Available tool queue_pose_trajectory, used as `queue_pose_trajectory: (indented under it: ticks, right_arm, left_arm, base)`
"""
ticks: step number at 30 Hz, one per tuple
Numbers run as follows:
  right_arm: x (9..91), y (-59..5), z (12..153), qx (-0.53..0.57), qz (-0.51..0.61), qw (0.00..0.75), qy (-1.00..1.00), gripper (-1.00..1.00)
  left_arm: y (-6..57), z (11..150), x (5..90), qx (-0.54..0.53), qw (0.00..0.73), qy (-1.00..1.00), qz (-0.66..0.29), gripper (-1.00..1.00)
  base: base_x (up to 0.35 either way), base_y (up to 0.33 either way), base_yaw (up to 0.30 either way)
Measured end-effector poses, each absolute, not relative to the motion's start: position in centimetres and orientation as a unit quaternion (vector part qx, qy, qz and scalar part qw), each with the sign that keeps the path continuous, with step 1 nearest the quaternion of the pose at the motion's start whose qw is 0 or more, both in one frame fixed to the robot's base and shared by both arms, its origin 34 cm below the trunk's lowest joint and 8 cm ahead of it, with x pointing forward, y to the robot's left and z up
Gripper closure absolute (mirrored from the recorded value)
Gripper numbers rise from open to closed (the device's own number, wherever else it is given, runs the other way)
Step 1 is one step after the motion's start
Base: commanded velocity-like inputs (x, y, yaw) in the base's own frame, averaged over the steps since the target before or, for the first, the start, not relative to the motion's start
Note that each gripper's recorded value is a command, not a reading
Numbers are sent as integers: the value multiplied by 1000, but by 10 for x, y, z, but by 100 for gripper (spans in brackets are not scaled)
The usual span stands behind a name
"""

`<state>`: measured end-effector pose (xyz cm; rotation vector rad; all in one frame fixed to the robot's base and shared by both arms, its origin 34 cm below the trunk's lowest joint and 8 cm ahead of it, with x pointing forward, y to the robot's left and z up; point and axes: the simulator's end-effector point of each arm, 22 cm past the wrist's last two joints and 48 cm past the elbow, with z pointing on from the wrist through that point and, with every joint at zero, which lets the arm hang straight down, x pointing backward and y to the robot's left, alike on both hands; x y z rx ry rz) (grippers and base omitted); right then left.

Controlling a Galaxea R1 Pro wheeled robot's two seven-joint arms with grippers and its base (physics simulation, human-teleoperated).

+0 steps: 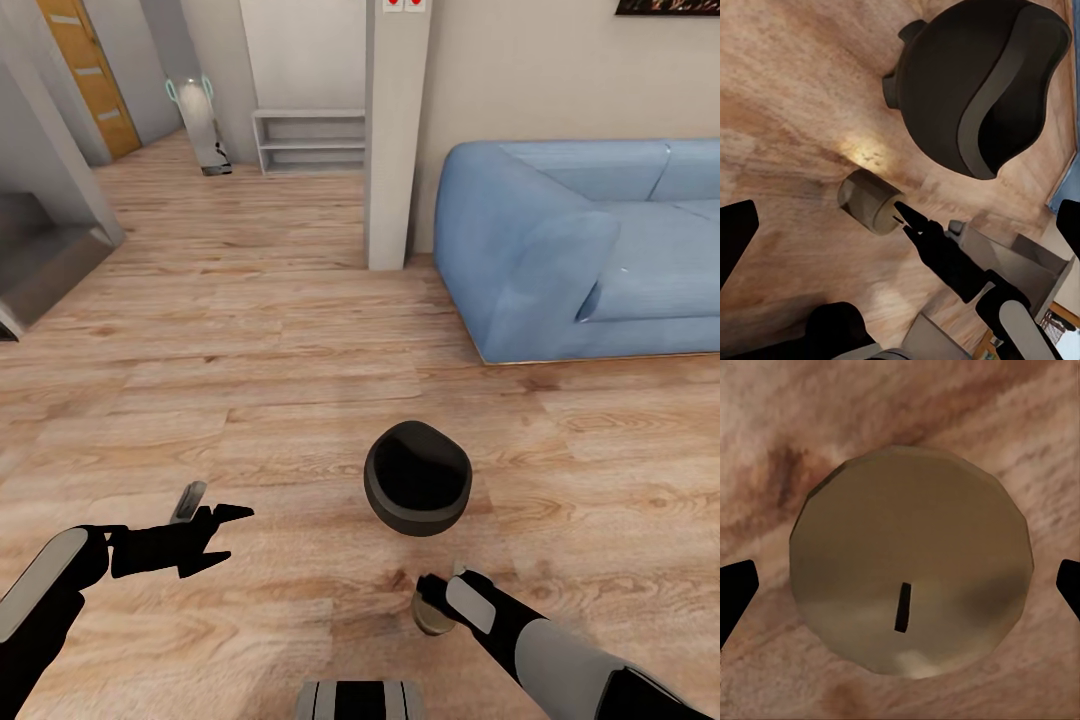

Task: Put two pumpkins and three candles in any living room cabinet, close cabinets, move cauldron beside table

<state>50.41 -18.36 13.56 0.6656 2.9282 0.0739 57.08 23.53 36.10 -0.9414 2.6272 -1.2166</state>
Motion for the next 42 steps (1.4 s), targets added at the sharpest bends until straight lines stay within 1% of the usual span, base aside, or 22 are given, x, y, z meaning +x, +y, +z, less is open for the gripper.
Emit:
queue_pose_trajectory:
  ticks: [7, 15, 33, 42]
  right_arm:
    - [510, -185, 137, 226, 22, 84, 970, -100]
    - [503, -185, 128, 227, 20, 75, 971, -100]
    - [508, -189, 128, 207, 11, 89, 974, -100]
    - [504, -190, 123, 207, 9, 84, 975, -100]
  left_arm:
    - [235, 361, 571, -309, 48, 862, -400, -100]
    - [234, 350, 568, -313, 39, 862, -396, -100]
    - [234, 350, 568, -313, 39, 862, -397, -100]
    - [232, 348, 567, -319, 32, 856, -406, -100]
  base:
    - [0, 0, 0]
    - [0, 0, 0]
    - [0, 0, 0]
    - [0, 0, 0]
